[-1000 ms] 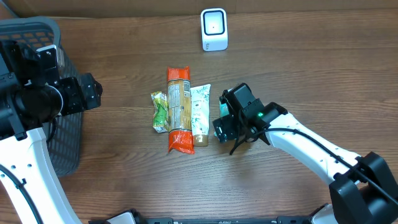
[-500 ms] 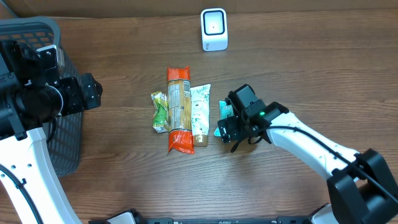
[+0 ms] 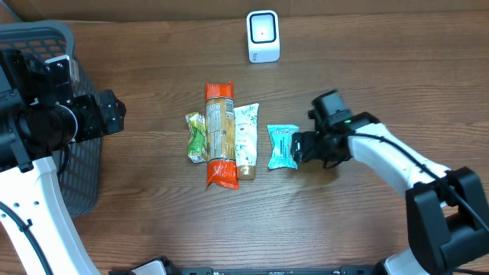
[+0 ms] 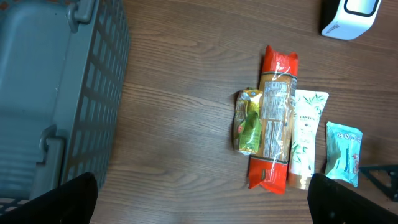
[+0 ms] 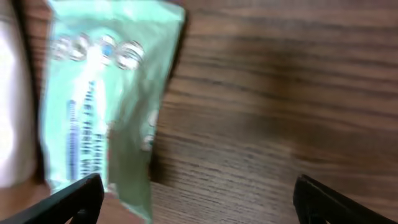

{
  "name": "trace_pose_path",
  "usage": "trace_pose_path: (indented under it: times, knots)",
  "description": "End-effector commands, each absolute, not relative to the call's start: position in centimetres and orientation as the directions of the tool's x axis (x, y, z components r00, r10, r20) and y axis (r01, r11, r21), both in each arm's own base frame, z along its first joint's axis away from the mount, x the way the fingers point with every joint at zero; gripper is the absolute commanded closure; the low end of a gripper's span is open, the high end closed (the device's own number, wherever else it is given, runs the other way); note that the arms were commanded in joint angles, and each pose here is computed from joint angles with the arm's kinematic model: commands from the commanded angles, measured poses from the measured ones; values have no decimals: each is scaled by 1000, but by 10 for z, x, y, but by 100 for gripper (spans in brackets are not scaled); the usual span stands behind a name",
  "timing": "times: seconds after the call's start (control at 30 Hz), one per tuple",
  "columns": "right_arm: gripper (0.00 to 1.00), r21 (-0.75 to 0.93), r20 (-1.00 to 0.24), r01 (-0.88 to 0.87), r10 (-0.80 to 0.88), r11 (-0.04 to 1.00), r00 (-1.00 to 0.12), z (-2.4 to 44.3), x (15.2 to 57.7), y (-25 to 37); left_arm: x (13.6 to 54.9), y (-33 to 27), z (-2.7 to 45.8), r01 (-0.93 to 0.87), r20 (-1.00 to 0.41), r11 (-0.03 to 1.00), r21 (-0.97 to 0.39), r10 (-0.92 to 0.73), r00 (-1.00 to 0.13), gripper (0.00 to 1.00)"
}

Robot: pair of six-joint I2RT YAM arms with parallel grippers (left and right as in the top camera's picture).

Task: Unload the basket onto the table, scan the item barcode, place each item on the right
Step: 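Move the right gripper down onto the green tissue pack and grasp it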

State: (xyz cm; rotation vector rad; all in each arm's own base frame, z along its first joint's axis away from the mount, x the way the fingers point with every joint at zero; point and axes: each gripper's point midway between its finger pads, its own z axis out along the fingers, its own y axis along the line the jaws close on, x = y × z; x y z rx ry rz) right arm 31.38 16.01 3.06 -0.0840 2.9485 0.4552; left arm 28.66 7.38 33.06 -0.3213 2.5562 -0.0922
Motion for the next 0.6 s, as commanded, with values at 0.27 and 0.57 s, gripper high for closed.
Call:
trace_pose_path:
  times: [0.27, 0.57]
  knots:
    - [0, 274, -359, -342, -234, 899, -904, 60, 338, 209, 288, 73, 332, -190, -526, 973, -132, -231, -818, 0]
    - [0, 66, -321, -350, -312, 935, -894, 30, 317, 223, 288, 73, 332, -190, -527, 973, -132, -231, -818, 0]
